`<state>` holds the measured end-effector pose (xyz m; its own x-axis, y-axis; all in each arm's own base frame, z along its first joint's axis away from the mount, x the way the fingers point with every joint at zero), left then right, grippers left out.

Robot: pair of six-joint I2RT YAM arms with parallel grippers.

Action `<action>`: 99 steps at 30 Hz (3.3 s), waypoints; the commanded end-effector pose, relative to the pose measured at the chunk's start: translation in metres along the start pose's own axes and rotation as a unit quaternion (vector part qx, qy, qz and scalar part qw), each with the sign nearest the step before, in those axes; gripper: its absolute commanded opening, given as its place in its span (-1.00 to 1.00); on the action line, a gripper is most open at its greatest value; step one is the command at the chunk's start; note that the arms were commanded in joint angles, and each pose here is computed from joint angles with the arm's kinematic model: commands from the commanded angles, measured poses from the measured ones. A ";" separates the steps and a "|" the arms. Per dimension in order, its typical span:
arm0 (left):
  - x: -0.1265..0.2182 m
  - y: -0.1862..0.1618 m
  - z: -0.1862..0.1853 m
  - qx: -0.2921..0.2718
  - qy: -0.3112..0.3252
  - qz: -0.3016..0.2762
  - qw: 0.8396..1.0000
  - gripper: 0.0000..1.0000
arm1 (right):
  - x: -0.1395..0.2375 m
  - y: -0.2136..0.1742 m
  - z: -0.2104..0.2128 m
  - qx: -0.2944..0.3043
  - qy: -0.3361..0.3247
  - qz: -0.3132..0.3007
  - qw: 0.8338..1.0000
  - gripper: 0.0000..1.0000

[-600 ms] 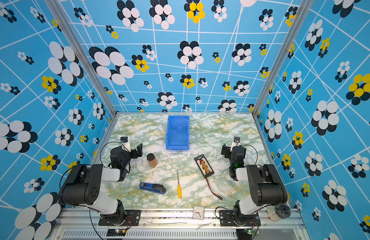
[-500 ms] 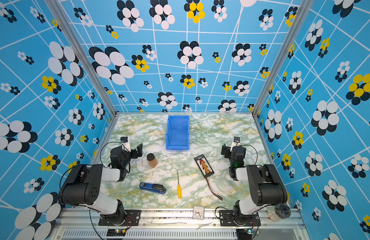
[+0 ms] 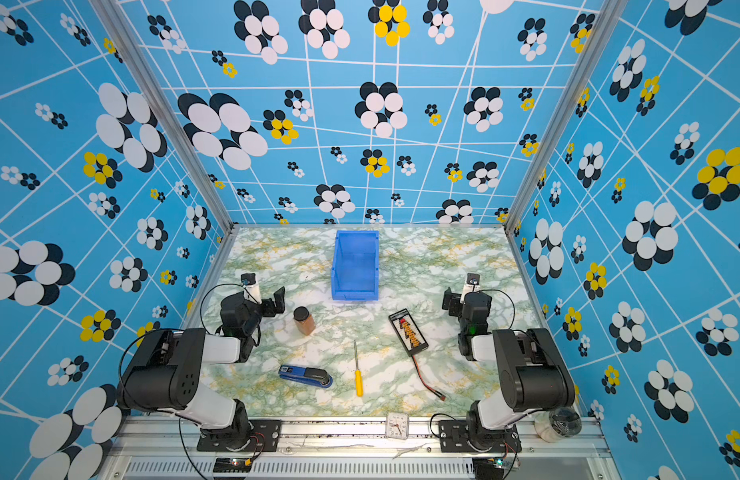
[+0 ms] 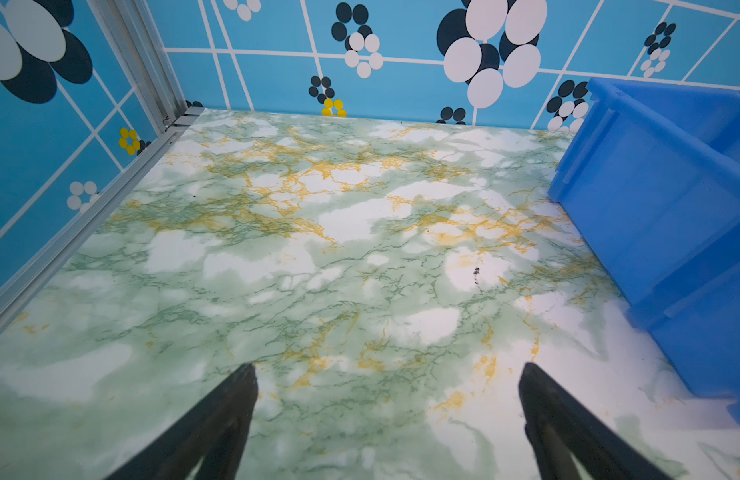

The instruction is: Put the screwdriver in the bin

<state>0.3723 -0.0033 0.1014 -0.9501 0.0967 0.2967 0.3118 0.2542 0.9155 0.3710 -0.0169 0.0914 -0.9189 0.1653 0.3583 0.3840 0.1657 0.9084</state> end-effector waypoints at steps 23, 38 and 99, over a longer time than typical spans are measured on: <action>-0.001 -0.002 -0.022 -0.039 -0.058 0.010 0.998 0.98 | -0.002 0.011 -0.009 -0.008 -0.023 -0.010 1.000 0.99; 0.024 0.035 -0.038 -0.032 -0.070 0.089 0.993 0.98 | 0.065 0.078 -0.047 -0.099 -0.075 0.125 0.984 0.98; 0.091 0.126 -0.059 0.043 -0.031 0.232 0.971 0.98 | 0.257 -0.096 0.309 0.191 0.248 0.444 0.839 -0.29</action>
<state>0.3269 -0.0180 0.2525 -0.6852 0.2625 0.6794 0.7284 0.2428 0.6407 0.1259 0.3141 0.0372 -0.1330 -0.0620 0.9892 0.8445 0.5153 0.1458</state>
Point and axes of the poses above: each gripper's point midway between its finger pads, its own x axis back along the fingers, its own z axis along the line the jaws close on, y = z × x, the point moved 2 cm from there along x, back along the fingers, and after that the axes turned 11 degrees about x, right-handed, at the moved point
